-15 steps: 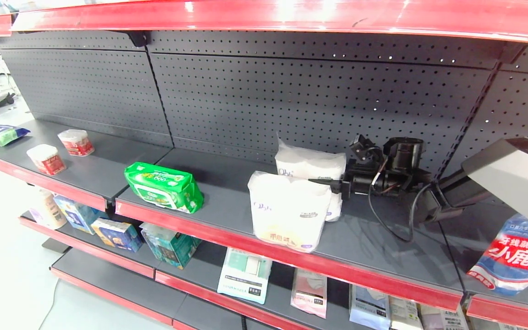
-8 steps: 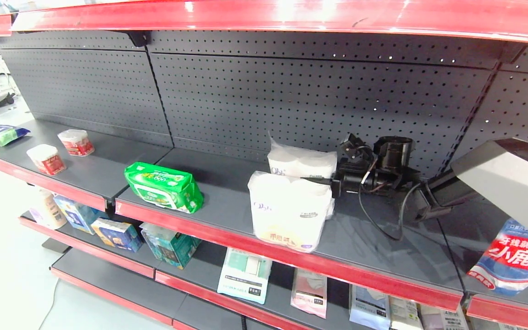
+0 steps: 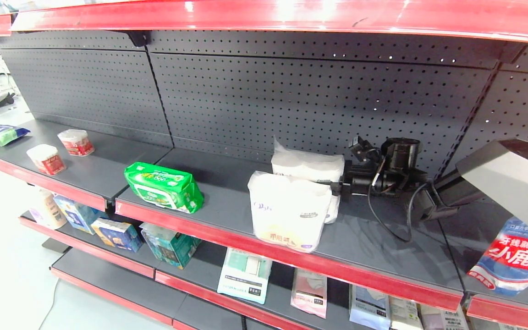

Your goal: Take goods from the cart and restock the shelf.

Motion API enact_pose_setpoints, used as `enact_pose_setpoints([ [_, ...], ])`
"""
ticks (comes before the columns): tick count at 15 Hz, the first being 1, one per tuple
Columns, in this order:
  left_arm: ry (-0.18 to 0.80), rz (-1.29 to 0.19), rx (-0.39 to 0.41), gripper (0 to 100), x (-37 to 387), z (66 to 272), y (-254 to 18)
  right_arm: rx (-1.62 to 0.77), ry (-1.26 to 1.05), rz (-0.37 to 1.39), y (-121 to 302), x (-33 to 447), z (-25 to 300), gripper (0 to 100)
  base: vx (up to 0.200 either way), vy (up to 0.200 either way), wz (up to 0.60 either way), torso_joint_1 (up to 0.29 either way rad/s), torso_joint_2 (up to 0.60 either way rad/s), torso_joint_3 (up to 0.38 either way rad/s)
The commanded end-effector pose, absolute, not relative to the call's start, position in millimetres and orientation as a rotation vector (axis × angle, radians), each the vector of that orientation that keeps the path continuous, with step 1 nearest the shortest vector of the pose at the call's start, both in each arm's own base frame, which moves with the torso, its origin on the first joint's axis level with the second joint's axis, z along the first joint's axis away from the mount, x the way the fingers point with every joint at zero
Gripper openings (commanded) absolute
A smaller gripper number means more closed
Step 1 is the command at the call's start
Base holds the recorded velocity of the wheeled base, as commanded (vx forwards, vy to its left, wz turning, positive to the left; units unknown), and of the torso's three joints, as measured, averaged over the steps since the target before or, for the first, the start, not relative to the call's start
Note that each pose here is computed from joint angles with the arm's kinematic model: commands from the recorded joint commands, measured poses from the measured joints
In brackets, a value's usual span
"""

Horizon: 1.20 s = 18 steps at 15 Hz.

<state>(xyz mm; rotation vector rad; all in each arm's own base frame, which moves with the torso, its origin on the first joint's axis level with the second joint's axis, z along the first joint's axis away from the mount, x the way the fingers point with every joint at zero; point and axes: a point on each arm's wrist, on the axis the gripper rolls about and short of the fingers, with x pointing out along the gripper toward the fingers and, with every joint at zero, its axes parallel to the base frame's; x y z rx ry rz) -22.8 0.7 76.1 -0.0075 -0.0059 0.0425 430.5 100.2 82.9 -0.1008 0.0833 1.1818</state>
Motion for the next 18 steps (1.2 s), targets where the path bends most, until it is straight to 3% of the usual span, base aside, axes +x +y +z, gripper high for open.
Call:
enact_pose_setpoints([
  [1, -0.006, 0.044, -0.008, 100, -23, 76, 1, -0.110, 0.081, 1.178, 98, 430, 82, 0, 0.000, 0.000, 0.00, 0.000, 0.00, 0.000],
  [5, -0.006, 0.043, -0.008, 100, -23, 76, 1, -0.121, 0.091, 1.105, 97, 431, 82, 0, 0.000, 0.000, 0.00, 0.000, 0.00, 0.000],
  [18, -0.006, 0.043, -0.008, 100, -23, 76, 1, -0.171, 0.071, 1.112, 85, 429, 77, 0, 0.000, 0.000, 0.00, 0.000, 0.00, 0.000],
])
